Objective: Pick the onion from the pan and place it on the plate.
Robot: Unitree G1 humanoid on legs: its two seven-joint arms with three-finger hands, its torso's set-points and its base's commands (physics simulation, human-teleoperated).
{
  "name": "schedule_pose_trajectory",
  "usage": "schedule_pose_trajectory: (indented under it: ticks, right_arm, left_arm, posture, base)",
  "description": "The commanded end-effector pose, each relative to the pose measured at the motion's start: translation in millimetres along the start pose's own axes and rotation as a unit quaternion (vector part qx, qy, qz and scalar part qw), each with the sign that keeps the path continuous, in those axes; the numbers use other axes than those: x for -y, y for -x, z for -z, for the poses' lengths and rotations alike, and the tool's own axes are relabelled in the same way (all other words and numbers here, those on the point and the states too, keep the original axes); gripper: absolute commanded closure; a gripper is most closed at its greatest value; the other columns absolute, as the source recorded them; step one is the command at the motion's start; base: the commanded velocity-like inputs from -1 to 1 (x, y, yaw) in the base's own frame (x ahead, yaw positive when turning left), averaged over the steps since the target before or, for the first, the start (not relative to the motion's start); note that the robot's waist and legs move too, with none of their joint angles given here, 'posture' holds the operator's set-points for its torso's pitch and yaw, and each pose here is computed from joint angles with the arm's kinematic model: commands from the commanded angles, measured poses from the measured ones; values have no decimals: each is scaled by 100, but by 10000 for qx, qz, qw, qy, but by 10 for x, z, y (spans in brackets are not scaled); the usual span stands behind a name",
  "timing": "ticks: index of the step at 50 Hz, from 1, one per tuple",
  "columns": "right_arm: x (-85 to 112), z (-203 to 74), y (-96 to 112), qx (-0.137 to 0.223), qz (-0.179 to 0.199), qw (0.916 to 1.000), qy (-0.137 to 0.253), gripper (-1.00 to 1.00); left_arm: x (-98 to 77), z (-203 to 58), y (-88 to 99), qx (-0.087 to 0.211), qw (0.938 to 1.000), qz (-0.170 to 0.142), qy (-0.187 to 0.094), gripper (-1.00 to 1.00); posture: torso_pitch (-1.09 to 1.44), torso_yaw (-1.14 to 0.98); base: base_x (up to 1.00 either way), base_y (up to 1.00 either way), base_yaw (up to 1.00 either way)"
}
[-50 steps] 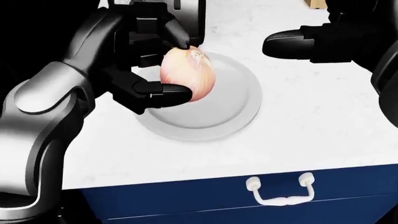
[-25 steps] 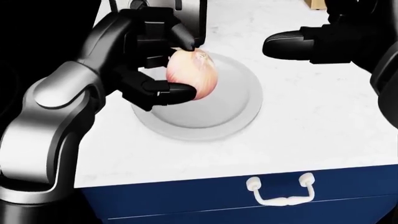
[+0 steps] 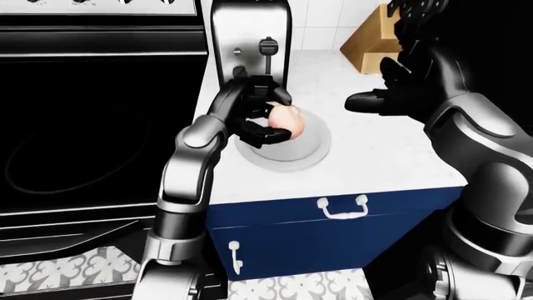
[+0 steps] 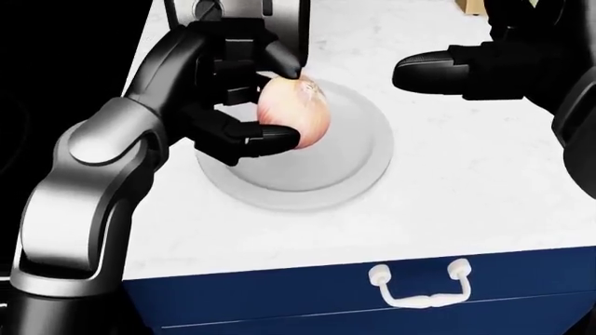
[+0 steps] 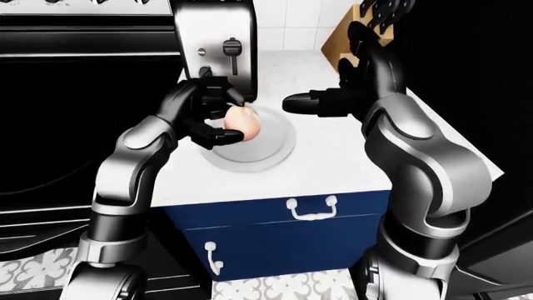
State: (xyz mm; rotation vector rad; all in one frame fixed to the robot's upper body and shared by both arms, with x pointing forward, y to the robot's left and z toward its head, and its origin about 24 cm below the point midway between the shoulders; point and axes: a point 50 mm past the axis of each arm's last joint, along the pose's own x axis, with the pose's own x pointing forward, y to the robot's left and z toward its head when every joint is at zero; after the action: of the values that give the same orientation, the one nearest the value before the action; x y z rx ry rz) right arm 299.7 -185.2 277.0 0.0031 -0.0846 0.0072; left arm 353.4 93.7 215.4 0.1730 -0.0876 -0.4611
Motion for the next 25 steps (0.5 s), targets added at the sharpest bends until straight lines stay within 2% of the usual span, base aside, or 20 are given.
schedule_pose_trajectory:
  ticks: [1, 14, 25]
  right_arm:
    - [3, -167, 42, 431, 17, 9991, 4, -100]
    - [7, -139, 45, 416, 22, 9991, 3, -100]
    - [1, -133, 48, 404, 19, 9992, -1, -100]
  left_arm:
    - [-7, -261, 25, 581, 9982, -28, -166, 38]
    - [3, -239, 41, 587, 9982, 1, -154, 11]
    - [12, -221, 63, 596, 9981, 16, -142, 1]
  posture:
    - [0, 0]
    - [0, 0]
    - [0, 0]
  base:
    - [0, 0, 0]
    - [0, 0, 0]
    - [0, 0, 0]
